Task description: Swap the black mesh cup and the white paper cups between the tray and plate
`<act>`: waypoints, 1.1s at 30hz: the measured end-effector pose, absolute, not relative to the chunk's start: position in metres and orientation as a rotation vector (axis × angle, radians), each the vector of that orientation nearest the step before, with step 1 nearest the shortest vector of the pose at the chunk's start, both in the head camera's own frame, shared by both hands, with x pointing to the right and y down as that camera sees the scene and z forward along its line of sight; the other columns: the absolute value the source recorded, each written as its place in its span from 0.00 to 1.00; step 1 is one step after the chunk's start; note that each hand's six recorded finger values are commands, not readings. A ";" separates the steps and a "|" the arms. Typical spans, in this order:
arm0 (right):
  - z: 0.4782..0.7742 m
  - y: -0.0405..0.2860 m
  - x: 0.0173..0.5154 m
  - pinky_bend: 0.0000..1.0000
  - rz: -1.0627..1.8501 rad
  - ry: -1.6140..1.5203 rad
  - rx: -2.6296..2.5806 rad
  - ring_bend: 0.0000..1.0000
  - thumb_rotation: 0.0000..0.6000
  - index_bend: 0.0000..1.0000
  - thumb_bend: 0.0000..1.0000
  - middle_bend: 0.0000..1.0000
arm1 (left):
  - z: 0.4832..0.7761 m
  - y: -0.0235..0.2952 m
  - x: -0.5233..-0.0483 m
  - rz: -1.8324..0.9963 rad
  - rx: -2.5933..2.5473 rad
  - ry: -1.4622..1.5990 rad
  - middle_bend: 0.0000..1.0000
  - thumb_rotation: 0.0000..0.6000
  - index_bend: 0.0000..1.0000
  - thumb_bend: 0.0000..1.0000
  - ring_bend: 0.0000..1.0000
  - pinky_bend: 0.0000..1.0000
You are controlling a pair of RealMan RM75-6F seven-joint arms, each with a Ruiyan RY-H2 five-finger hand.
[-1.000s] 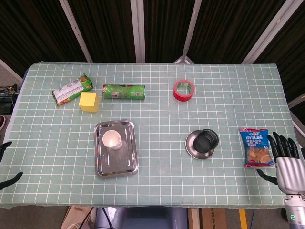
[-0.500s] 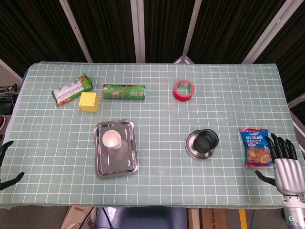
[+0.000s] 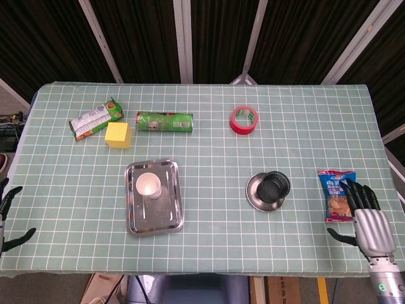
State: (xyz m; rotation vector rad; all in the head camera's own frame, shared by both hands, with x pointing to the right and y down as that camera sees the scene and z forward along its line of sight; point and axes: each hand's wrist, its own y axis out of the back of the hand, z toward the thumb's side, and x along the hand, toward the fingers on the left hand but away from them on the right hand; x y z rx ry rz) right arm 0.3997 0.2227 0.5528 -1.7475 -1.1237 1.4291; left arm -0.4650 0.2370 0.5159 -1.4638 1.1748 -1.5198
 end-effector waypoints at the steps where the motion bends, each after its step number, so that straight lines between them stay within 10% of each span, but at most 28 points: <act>1: 0.556 0.220 0.394 0.00 1.423 -1.107 -1.778 0.00 1.00 0.01 0.00 0.02 | 0.517 0.237 -0.465 -1.522 -1.463 1.173 0.00 1.00 0.16 0.07 0.00 0.00; 33: 0.644 0.131 0.266 0.00 1.516 -0.716 -1.990 0.07 1.00 0.06 0.00 0.05 | 0.526 0.231 -0.473 -1.593 -1.422 1.187 0.00 1.00 0.16 0.07 0.00 0.00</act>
